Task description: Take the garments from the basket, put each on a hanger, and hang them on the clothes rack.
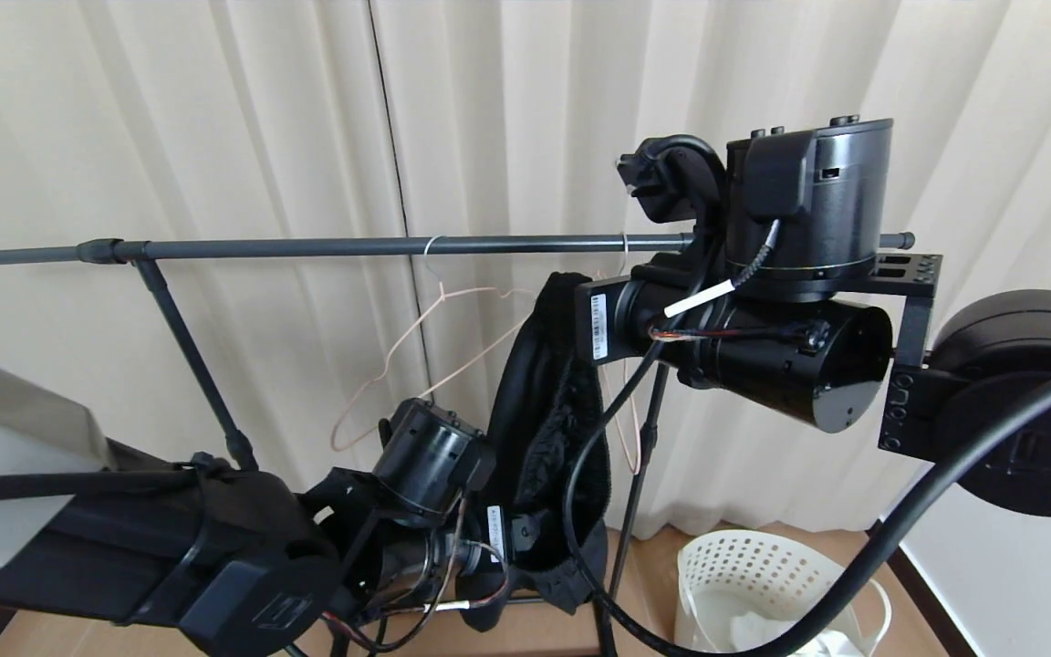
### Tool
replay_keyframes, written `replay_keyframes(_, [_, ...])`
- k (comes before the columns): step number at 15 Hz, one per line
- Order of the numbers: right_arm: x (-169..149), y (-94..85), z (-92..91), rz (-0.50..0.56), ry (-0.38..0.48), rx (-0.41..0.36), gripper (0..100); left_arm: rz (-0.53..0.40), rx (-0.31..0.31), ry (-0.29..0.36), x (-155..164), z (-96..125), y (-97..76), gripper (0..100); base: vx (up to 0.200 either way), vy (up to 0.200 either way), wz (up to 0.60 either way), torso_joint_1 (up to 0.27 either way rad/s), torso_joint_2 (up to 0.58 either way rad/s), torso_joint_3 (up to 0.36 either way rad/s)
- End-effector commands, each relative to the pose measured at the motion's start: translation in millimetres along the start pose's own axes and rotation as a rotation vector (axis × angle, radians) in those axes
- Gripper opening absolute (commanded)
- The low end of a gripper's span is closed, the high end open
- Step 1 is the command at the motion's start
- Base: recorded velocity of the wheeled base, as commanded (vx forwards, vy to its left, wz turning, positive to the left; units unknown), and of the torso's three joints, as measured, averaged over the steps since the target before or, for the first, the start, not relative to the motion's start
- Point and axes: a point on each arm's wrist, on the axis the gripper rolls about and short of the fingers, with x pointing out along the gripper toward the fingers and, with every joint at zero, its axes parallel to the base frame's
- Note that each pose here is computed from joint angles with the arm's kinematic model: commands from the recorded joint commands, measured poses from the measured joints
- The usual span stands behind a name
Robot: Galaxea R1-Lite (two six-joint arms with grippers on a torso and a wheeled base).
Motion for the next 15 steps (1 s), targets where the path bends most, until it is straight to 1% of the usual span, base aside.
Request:
replay_keyframes(1, [-21.4, -7.5, 8.6, 0.0, -0.028, 0.011, 0, 0.046, 0.015, 0.042, 17.8, -10.9, 3.0, 100, 0.0, 0.0, 0.0, 0.0, 0.0, 0.0])
replay_keyframes(2, [-32.3, -14.7, 10.5, -0.009, -0.036, 0.014, 0, 0.052, 0.019, 0.05, 17.7, -13.2, 3.6, 100, 0.0, 0.0, 0.0, 0.0, 0.0, 0.0])
replay_keyframes(3, [-33.9, -21.5, 10.0, -0.028, -0.034, 0.017, 0, 0.054, 0.027, 0.049, 17.0, -14.6, 2.4, 100, 0.0, 0.0, 0.0, 0.0, 0.0, 0.0])
replay_keyframes(4, [-38.7, -34.5, 7.9, -0.065, -0.028, 0.021, 0, 0.072, 0.036, 0.024, 12.9, -15.0, 0.3, 0, 0.0, 0.0, 0.0, 0.0, 0.0, 0.0])
replay_keyframes(7, [-47.0, -55.8, -0.1, -0.142, -0.006, 0.018, 0, 0.08, 0.053, -0.067, -11.7, -4.4, -3.0, 0, 0.0, 0.0, 0.0, 0.0, 0.0, 0.0])
replay_keyframes(9, [-54.4, -61.9, -9.6, -0.159, 0.03, 0.005, 0, 0.058, 0.085, -0.137, -38.8, 8.6, -3.0, 0, 0.0, 0.0, 0.0, 0.0, 0.0, 0.0])
replay_keyframes(10, [-54.3, -62.1, -10.9, -0.159, 0.034, 0.004, 0, 0.057, 0.086, -0.141, -40.2, 9.4, -2.7, 0, 0.0, 0.0, 0.0, 0.0, 0.0, 0.0])
replay_keyframes(11, [-59.0, -65.5, -22.5, -0.172, 0.11, -0.035, 0, 0.037, 0.126, -0.213, -64.9, 24.3, 0.9, 0, 0.0, 0.0, 0.0, 0.0, 0.0, 0.0])
replay_keyframes(12, [-61.1, -66.1, -30.5, -0.177, 0.175, -0.055, 0, 0.033, 0.157, -0.249, -74.2, 32.1, 2.5, 0, 0.0, 0.0, 0.0, 0.0, 0.0, 0.0])
replay_keyframes(13, [-63.2, -65.8, -34.7, -0.175, 0.231, -0.073, 0, 0.031, 0.17, -0.277, -81.1, 37.7, 4.0, 0, 0.0, 0.0, 0.0, 0.0, 0.0, 0.0])
replay_keyframes(15, [-64.3, -64.1, -39.8, -0.176, 0.313, -0.1, 0, 0.029, 0.186, -0.301, -85.6, 43.7, 3.7, 0, 0.0, 0.0, 0.0, 0.0, 0.0, 0.0])
